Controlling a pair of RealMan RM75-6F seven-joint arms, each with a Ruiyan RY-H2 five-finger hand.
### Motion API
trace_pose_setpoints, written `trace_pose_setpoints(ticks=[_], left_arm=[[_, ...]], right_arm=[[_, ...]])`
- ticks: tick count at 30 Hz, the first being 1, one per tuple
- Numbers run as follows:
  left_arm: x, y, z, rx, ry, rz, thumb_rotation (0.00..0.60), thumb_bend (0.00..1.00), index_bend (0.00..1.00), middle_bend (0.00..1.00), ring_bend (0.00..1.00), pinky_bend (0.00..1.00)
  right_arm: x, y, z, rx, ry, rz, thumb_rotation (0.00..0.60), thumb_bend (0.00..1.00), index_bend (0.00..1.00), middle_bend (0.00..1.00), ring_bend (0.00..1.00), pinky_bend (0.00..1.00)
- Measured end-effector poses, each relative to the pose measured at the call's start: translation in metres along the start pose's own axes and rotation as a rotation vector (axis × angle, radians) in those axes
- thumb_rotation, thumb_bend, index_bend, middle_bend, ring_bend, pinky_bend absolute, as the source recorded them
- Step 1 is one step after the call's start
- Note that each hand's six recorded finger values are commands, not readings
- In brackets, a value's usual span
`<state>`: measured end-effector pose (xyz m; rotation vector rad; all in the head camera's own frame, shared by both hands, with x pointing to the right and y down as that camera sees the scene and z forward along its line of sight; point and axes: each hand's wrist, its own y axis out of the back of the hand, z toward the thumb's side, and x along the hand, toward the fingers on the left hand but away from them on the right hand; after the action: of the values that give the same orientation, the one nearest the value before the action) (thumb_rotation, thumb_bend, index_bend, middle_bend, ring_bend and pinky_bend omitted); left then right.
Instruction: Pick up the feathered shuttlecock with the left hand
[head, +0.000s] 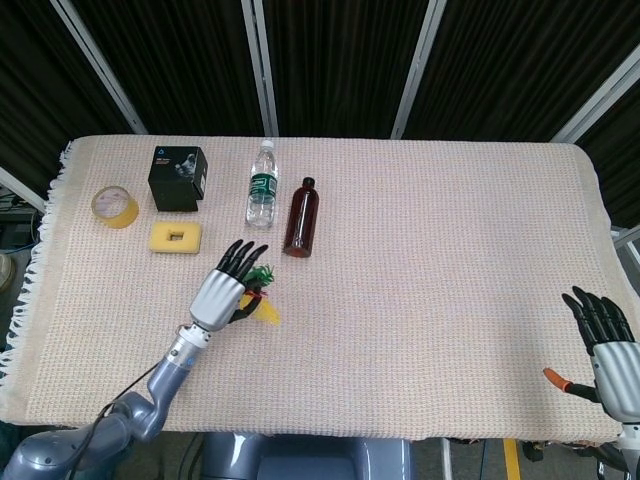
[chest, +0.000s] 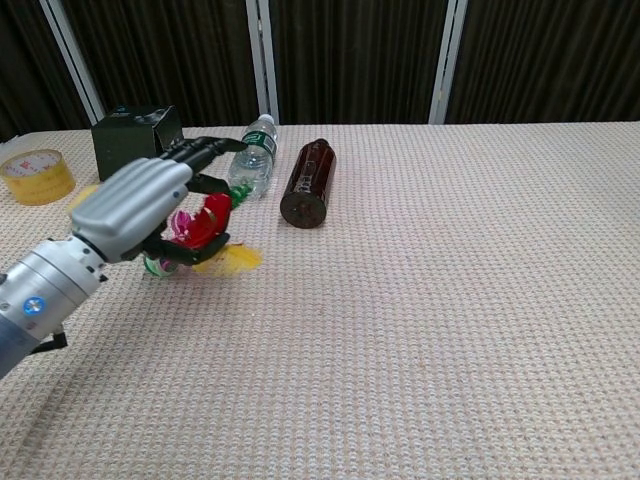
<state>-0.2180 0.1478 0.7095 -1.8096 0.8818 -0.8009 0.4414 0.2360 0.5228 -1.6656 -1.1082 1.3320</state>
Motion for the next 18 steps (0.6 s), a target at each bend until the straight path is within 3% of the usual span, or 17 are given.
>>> trace_pose_setpoints(ticks=[7, 14, 15, 16, 18], left_arm=[[-0.034, 0.041, -0.03, 0.06, 0.046, 0.061, 0.6, 0.54, 0.94, 0.06, 0.0, 0.0], [-0.085, 0.073, -0.061, 0.117, 0.148, 0.07, 0.6, 0.49, 0.87, 0.09, 0.0, 0.0], [-0.093, 0.078, -0.066, 0.126, 0.168, 0.068, 0.6, 0.46, 0.82, 0.08, 0.0, 0.0], [-0.099, 0.08, -0.07, 0.132, 0.182, 0.064, 0.6, 0.4, 0.7, 0.06, 0.0, 0.0], [-0.108, 0.086, -0.076, 0.14, 0.202, 0.055, 0.6, 0.29, 0.4, 0.02, 0.0, 0.0]], right_arm=[[-0.002, -0.006, 0.002, 0.014, 0.0, 0.016, 0.6, 0.0, 0.0, 0.0, 0.0, 0.0], [-0.005, -0.01, 0.006, 0.004, 0.009, 0.033, 0.6, 0.0, 0.0, 0.0, 0.0, 0.0], [-0.005, -0.01, 0.005, 0.004, 0.006, 0.035, 0.6, 0.0, 0.0, 0.0, 0.0, 0.0], [-0.006, -0.011, 0.004, 0.005, 0.002, 0.036, 0.6, 0.0, 0.0, 0.0, 0.0, 0.0], [-0.007, -0.012, 0.003, 0.011, -0.005, 0.041, 0.6, 0.0, 0.0, 0.0, 0.0, 0.0]])
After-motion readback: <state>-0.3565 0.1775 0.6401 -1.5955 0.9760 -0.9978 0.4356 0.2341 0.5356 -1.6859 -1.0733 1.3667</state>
